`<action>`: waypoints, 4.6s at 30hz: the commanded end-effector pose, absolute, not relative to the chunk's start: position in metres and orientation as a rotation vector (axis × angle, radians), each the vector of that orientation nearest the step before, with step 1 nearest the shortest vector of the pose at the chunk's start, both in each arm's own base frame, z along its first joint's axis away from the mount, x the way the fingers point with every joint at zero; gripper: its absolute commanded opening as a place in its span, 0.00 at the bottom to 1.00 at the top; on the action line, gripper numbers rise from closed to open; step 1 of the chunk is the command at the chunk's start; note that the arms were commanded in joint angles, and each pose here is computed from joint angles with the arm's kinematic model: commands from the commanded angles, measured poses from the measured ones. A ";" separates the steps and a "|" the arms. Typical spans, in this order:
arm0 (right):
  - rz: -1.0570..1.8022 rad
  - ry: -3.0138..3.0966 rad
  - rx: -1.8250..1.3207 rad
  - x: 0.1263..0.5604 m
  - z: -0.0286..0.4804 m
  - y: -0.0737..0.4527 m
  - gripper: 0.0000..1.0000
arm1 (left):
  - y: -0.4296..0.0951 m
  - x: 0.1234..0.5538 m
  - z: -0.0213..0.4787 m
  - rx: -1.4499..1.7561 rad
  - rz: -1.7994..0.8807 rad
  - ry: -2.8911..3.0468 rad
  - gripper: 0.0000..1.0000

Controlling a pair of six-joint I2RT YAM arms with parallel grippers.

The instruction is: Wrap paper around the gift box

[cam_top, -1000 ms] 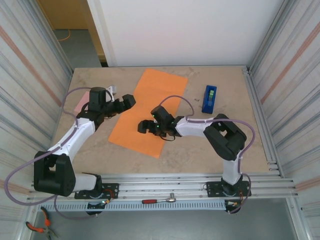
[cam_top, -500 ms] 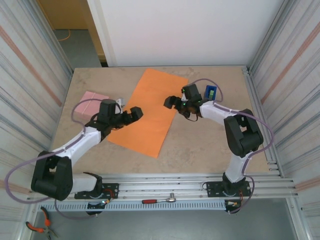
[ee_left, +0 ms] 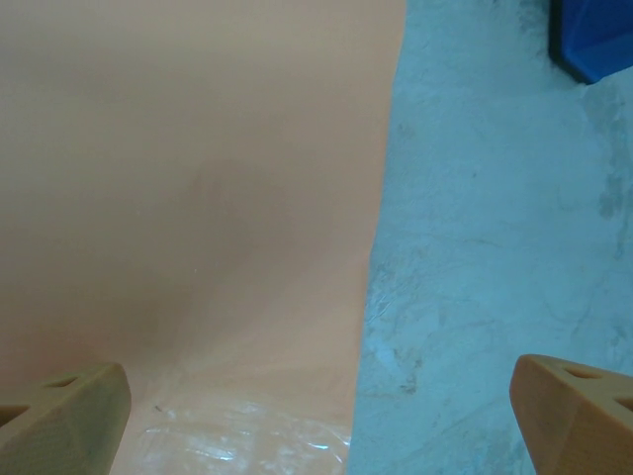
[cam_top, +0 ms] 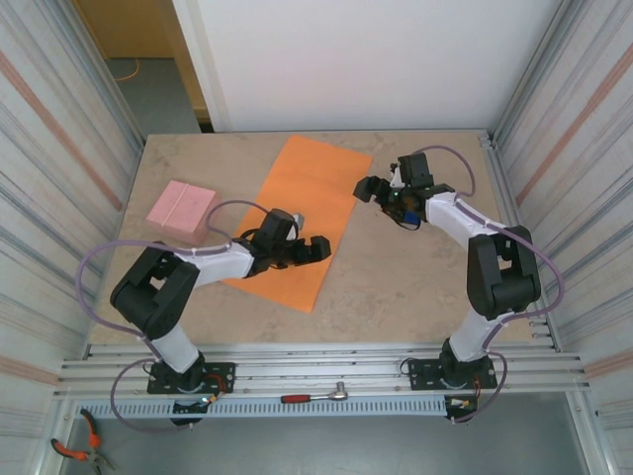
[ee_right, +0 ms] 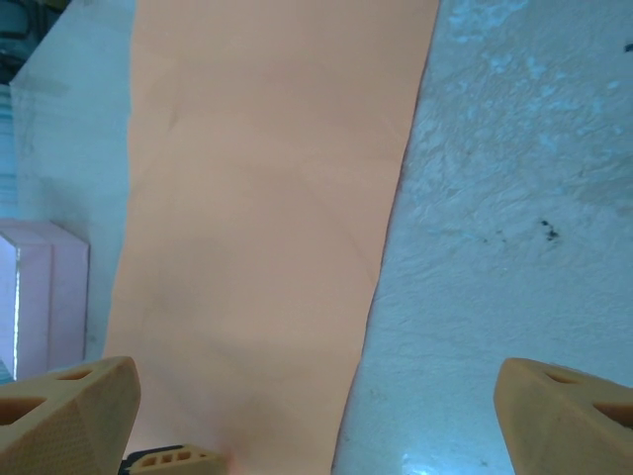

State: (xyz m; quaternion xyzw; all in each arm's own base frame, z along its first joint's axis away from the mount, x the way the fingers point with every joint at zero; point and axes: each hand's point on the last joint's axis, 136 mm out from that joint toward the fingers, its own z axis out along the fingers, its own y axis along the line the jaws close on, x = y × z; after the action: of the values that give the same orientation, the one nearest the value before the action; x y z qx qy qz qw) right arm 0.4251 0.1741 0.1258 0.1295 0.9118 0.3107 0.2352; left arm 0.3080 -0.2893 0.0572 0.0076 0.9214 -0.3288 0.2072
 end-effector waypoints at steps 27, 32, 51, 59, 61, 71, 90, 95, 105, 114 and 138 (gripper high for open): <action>0.820 2.614 0.152 0.493 0.106 0.230 0.76 | -0.211 0.260 0.106 -0.113 -0.842 2.470 0.99; 0.799 2.663 0.140 0.509 0.083 0.246 0.77 | -0.208 0.265 0.094 -0.161 -0.828 2.485 0.99; 0.637 2.766 0.164 0.515 0.025 0.245 0.79 | -0.183 0.278 0.051 -0.310 -0.786 2.507 0.99; 0.512 2.806 0.258 0.491 0.008 0.213 0.78 | -0.168 0.288 0.043 -0.358 -0.774 2.513 0.99; 0.505 2.802 0.293 0.484 0.006 0.206 0.78 | -0.164 0.292 0.043 -0.363 -0.770 2.515 0.99; 0.530 2.827 0.388 0.434 -0.005 0.197 0.77 | -0.146 0.332 0.037 -0.340 -0.733 2.550 0.99; 0.697 2.788 0.361 0.349 0.029 0.255 0.77 | -0.123 0.397 0.115 -0.114 -0.773 2.494 0.99; 0.706 2.728 0.284 0.363 0.062 0.261 0.79 | -0.106 0.388 0.140 -0.205 -0.777 2.416 0.99; 0.723 2.694 0.200 0.408 0.069 0.253 0.79 | -0.026 0.381 0.143 -0.532 -0.626 2.350 0.99; 0.725 2.678 0.228 0.429 0.048 0.231 0.79 | -0.002 0.405 0.117 -0.587 -0.552 2.415 0.99; 0.667 2.713 0.341 0.425 0.017 0.196 0.78 | -0.132 0.553 0.141 -0.159 -0.723 2.456 0.99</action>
State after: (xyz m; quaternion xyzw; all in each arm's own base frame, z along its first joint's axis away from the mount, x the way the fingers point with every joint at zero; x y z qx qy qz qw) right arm 0.4383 0.2115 0.0374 0.1089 0.9407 0.2616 0.1864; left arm 0.5637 -0.1096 0.1271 -0.0891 0.9126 -0.2577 0.3046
